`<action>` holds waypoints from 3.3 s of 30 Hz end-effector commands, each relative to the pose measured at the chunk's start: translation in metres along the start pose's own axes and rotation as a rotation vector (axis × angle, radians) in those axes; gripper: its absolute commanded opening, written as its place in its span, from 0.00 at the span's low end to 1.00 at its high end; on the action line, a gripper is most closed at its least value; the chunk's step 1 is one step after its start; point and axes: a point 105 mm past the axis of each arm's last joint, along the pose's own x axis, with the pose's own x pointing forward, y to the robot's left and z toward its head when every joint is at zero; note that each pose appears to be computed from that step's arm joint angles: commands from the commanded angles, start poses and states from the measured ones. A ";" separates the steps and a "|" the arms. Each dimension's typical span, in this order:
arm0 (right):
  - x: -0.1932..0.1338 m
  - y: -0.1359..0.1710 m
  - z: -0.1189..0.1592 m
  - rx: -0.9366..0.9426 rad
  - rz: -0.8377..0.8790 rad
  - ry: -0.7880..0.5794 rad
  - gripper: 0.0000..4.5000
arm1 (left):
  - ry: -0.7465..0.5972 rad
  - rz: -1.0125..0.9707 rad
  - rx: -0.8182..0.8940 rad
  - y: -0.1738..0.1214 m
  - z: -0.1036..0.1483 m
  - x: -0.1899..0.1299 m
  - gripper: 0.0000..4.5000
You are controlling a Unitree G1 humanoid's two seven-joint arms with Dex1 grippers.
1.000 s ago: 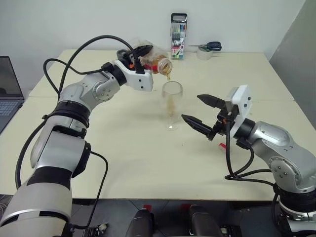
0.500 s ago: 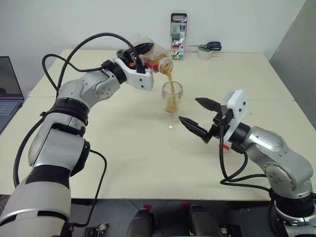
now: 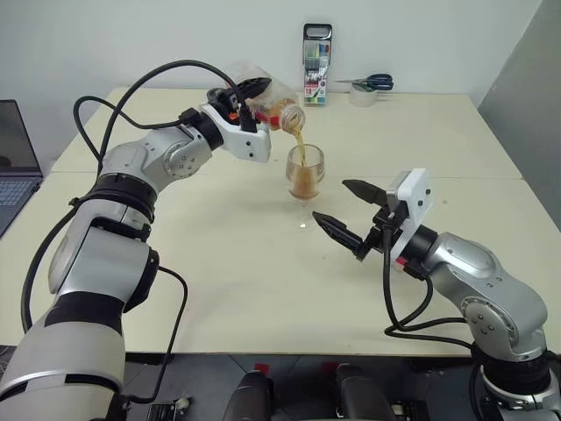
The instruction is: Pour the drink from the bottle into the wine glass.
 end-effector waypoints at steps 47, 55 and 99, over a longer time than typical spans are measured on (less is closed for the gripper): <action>-0.002 0.019 0.020 -0.007 0.086 -0.084 1.00 | 0.017 0.072 -0.010 0.023 -0.003 0.006 0.38; 0.001 0.018 0.021 -0.010 0.079 -0.101 1.00 | 0.029 0.059 -0.215 0.013 0.000 0.007 0.38; 0.031 0.054 0.012 -0.117 0.431 0.083 1.00 | 0.684 0.268 -1.518 -0.122 -0.041 -0.165 0.54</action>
